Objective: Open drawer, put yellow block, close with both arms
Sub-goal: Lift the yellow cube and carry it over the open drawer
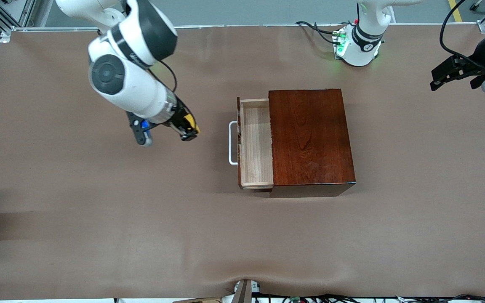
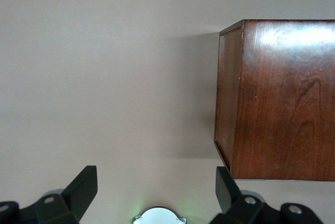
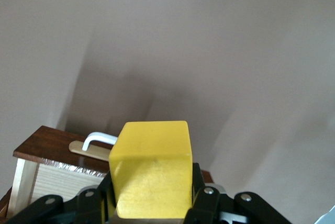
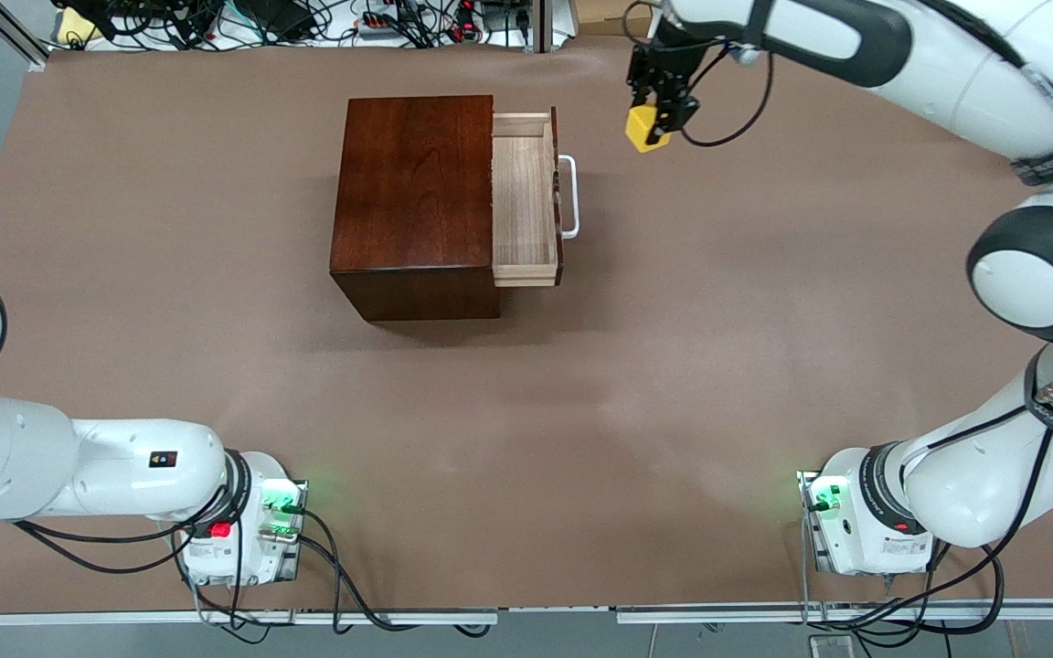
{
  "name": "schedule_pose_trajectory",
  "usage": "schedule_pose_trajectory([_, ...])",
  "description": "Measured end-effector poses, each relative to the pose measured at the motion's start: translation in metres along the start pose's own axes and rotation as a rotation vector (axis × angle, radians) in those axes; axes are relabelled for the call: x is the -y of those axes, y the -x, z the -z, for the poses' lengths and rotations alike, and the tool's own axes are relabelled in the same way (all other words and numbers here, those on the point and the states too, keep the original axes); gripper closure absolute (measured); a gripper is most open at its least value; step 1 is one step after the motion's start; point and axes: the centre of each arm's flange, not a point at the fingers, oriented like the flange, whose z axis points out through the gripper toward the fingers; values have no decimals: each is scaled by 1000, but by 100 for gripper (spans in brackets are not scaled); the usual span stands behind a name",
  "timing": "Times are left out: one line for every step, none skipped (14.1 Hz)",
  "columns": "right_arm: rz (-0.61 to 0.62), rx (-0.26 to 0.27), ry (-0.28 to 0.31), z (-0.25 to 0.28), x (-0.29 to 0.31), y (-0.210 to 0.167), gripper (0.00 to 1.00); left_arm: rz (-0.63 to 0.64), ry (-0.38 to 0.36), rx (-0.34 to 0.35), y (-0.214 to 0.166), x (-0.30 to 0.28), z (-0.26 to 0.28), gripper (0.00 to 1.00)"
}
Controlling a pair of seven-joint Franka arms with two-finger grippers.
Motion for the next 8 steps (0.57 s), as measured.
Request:
schedule_pose_trajectory([-24, 2, -17, -6, 6, 9, 44, 0, 0, 0, 0, 0, 0, 0])
schedule_pose_trajectory([-47, 5, -41, -13, 13, 17, 44, 0, 0, 0, 0, 0, 0, 0])
schedule_pose_trajectory([-59, 7, -59, -21, 17, 26, 44, 0, 0, 0, 0, 0, 0, 0])
schedule_pose_trajectory([-66, 8, -67, -31, 19, 38, 44, 0, 0, 1, 0, 0, 0, 0])
schedule_pose_trajectory([-78, 8, -68, -43, 20, 50, 44, 0, 0, 1, 0, 0, 0, 0])
schedule_pose_trajectory([-91, 9, -74, -54, 21, 61, 44, 0, 0, 1, 0, 0, 0, 0])
schedule_pose_trajectory([-101, 11, -85, -64, 23, 70, 44, 0, 0, 1, 0, 0, 0, 0])
schedule_pose_trajectory([-106, 13, -94, -72, 24, 78, 44, 0, 0, 1, 0, 0, 0, 0])
